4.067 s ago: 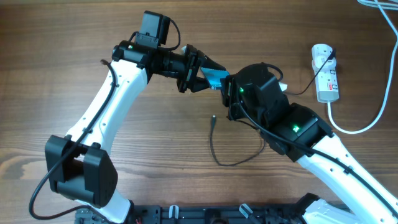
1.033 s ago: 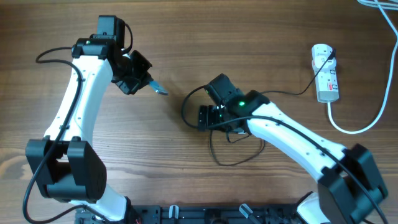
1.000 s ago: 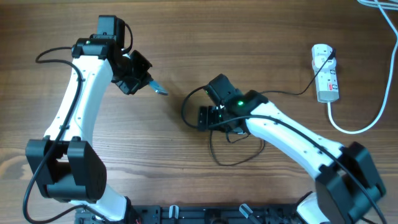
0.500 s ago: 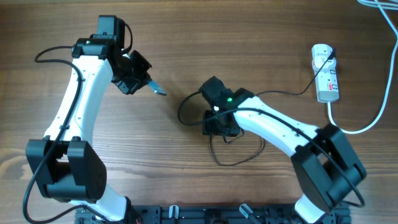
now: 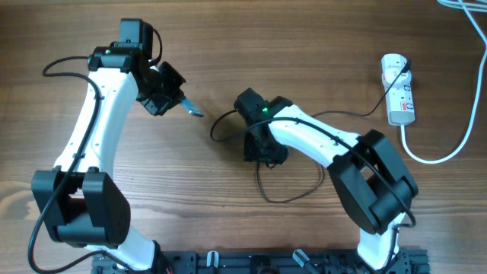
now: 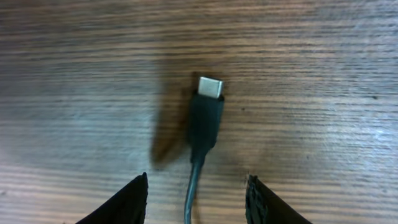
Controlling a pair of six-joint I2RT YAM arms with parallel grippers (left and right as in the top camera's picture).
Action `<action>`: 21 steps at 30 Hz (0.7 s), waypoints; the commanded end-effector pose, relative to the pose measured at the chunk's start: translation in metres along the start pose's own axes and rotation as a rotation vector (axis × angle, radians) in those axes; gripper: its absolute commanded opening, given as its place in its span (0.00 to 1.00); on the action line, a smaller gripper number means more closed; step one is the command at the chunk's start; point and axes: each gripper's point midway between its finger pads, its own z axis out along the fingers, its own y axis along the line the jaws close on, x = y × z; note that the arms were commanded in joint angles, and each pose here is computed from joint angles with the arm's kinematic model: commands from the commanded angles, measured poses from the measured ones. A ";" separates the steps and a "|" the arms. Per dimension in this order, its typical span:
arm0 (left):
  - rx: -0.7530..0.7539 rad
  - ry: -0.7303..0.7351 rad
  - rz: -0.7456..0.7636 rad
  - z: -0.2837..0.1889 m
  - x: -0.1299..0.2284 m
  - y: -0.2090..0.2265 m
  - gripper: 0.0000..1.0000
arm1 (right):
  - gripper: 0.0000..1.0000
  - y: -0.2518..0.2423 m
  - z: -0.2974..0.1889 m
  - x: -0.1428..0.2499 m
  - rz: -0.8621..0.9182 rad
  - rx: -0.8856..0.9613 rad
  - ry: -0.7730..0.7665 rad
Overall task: Plug charger to phone and switch on socket
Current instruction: 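Lower the right gripper and close it on the black USB-C plug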
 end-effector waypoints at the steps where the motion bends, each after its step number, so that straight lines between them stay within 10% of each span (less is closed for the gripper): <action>1: 0.018 -0.027 0.028 -0.010 -0.003 -0.005 0.04 | 0.50 0.000 -0.001 -0.008 0.021 0.018 -0.037; 21: 0.018 -0.027 0.028 -0.010 -0.003 -0.005 0.04 | 0.35 0.002 0.000 -0.019 0.037 0.051 -0.123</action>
